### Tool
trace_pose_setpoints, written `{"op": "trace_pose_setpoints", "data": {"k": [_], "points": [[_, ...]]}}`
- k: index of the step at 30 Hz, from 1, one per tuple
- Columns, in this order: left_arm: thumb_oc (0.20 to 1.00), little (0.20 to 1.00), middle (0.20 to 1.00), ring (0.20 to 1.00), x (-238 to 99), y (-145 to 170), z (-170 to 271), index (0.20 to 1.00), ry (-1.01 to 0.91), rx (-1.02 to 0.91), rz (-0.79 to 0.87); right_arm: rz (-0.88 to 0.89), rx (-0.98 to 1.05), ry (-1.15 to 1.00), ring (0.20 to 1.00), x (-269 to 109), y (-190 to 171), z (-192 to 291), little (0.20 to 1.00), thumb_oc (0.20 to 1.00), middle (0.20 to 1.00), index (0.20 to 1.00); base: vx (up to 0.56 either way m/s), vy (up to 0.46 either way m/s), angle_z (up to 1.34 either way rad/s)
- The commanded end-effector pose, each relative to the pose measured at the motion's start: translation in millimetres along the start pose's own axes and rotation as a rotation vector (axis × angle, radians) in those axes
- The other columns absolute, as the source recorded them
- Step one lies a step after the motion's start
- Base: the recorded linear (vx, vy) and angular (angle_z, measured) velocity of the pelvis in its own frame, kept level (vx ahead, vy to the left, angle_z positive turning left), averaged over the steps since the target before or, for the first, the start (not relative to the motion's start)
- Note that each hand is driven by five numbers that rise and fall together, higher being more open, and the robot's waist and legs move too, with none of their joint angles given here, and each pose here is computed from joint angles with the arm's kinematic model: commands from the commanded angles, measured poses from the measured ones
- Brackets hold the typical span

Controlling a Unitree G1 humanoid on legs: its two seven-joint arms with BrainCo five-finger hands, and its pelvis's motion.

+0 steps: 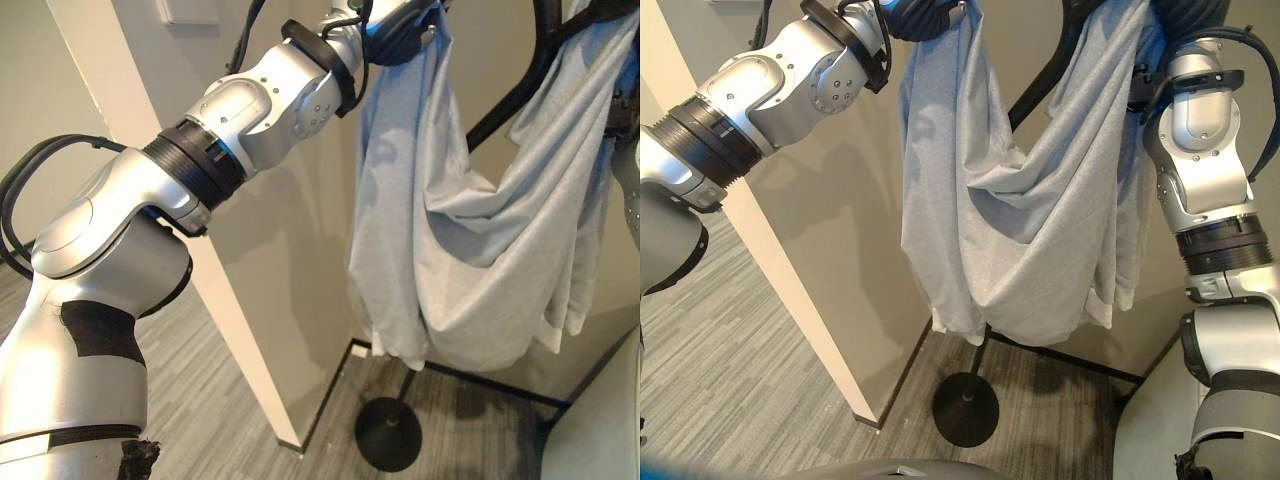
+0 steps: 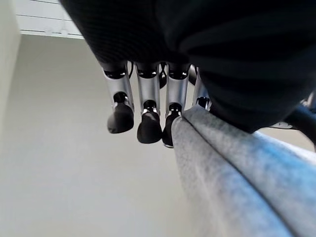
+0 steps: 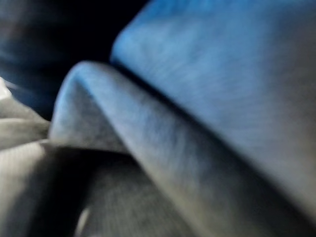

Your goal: Hang the clothes on the sofa on the clothes rack.

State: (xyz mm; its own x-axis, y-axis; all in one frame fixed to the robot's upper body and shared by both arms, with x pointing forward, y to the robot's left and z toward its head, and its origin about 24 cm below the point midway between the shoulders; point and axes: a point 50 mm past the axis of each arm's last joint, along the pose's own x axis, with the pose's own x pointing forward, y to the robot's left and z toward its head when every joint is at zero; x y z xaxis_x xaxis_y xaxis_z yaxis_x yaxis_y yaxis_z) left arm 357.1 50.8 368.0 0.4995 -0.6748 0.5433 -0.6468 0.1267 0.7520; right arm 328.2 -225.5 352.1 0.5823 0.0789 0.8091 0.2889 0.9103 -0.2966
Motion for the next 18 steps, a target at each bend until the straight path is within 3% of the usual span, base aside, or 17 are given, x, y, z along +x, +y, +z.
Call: {"op": "trace_pose_setpoints", "data": {"k": [1, 10, 18], "points": [[0.2, 0.2, 0.2, 0.2, 2.4, 16.1, -27.2, 0.2, 0.162, -0.047, 0.109, -0.069, -0.212, -0.041, 0.2, 9.3, -18.2, 5.7, 0.2, 0.2, 0.2, 0.2, 0.0, 0.0, 0.0], [0.2, 0.2, 0.2, 0.2, 4.1, 4.3, -18.1, 0.2, 0.146, -0.075, 0.089, -0.145, -0.525, -0.201, 0.2, 33.3, -32.4, 43.4, 0.2, 0.2, 0.2, 0.2, 0.01, -0.002, 0.01], [0.2, 0.2, 0.2, 0.2, 6.3, 3.0, -14.9, 0.2, 0.133, -0.069, 0.085, -0.201, -0.638, -0.267, 0.2, 47.0, -41.0, 63.1, 0.2, 0.2, 0.2, 0.2, 0.0, 0.0, 0.0]]}}
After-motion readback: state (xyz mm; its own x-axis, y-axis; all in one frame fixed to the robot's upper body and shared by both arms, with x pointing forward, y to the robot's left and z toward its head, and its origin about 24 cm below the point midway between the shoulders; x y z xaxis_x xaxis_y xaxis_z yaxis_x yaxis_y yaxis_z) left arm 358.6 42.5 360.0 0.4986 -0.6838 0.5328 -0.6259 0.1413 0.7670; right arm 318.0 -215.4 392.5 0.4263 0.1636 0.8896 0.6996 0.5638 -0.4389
